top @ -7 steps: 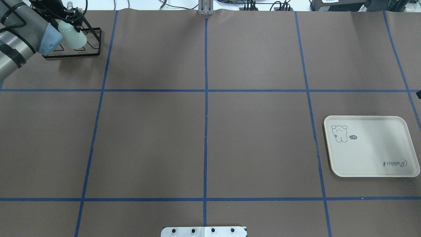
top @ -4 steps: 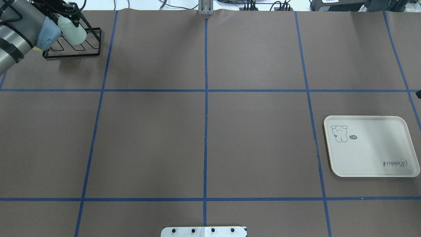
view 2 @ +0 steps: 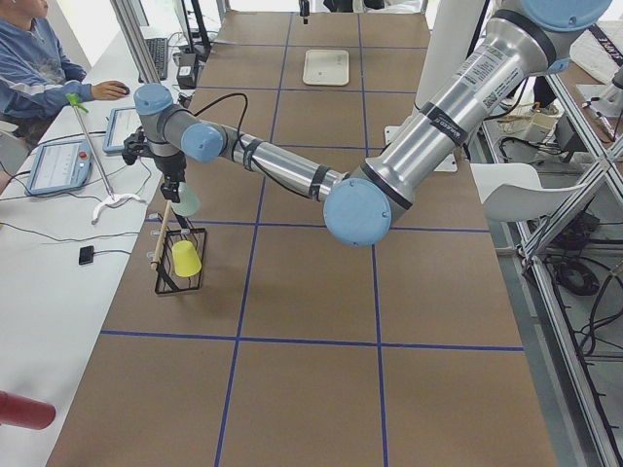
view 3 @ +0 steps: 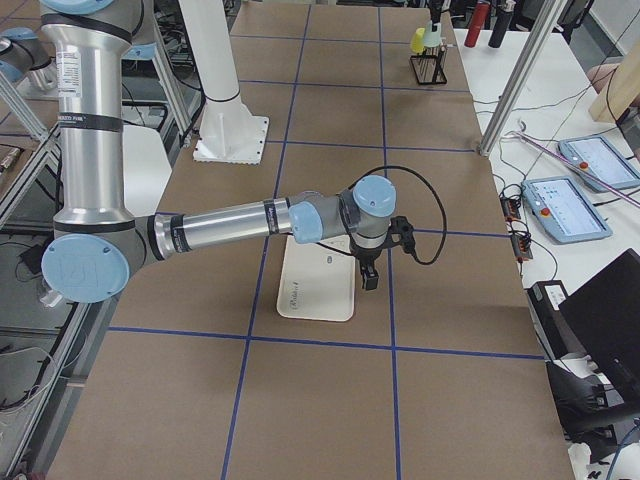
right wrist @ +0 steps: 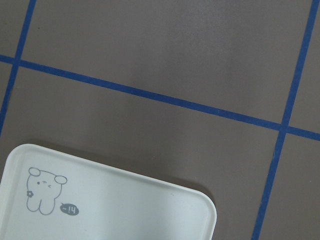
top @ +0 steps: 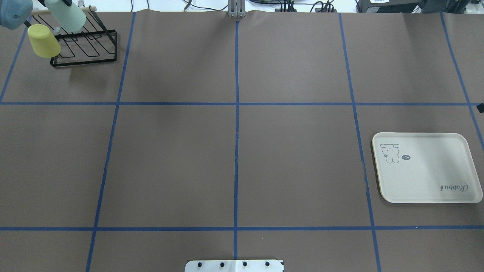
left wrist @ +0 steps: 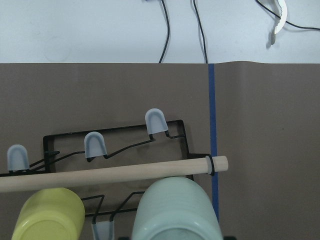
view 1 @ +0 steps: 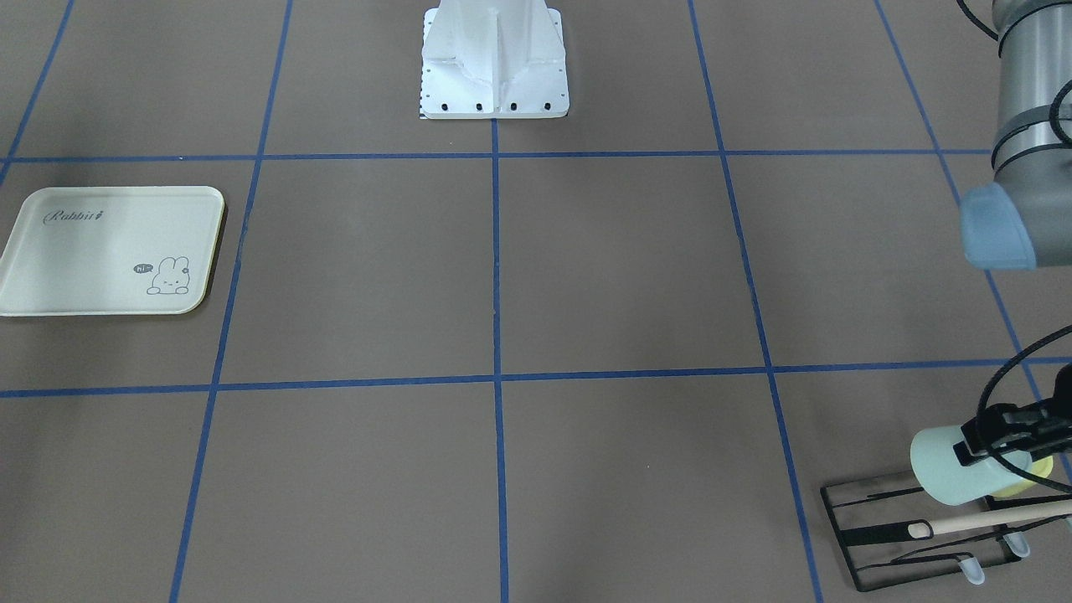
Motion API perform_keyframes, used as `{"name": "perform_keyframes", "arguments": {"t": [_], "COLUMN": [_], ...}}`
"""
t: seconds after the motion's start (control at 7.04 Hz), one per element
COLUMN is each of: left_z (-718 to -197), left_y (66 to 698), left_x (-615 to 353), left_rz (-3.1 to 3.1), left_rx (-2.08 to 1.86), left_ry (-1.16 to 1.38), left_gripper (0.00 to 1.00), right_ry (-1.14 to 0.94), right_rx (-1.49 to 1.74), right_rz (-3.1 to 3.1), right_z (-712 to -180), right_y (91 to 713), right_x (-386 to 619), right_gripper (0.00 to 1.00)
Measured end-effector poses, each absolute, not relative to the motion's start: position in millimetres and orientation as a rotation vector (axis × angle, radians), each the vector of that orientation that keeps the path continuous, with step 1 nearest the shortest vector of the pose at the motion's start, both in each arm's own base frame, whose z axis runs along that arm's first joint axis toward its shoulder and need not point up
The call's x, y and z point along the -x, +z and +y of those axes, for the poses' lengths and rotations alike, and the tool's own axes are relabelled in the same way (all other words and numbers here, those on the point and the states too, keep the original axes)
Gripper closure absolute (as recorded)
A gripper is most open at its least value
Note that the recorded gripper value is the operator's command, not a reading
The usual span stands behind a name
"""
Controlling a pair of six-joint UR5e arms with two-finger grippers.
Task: Left arm grabs green cup and hands to right arm on tray
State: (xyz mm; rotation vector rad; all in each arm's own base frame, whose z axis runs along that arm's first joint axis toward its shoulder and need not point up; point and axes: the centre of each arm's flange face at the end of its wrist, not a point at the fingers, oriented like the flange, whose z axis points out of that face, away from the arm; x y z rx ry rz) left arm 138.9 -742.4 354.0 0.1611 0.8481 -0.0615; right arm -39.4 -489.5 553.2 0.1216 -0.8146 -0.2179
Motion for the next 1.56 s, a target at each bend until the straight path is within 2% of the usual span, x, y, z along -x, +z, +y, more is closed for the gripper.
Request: {"name": "perform_keyframes", "arguments": {"t": [0.28,0.57,1.14,1.56], "left_z": [-691.7,-637.7,-513.3,-476.8], "left_y": [307.1,238.3,95.0,63.9], "left_x": [-131.7,-169.3,-273.6,-302.4], "left_rz": [0.878,1.0,1.299,1.606], "left_rx": [-0.154,-0.067,0.111,0.231], "left_ry": [-0.062,-0.133,-0.274,-0.381], "left_gripper": [1.0,1.0,1.0,1.0], "right_ry": [-0.223,-0.157,0.124,0.258], "right_rx": [-0.136,-0.128,-0.162,-0.083], "right_rz": [-0.817,-0.84,-1.135,-1.456], "right_z": [-496.0,-506.8,-510.9,-482.9], "right_y": [543.7,508.2,378.0,297.0], "right_x": [42.5,72.6,189.3,229.2], "right_gripper": [0.01,0.01,0.01,0.01]}}
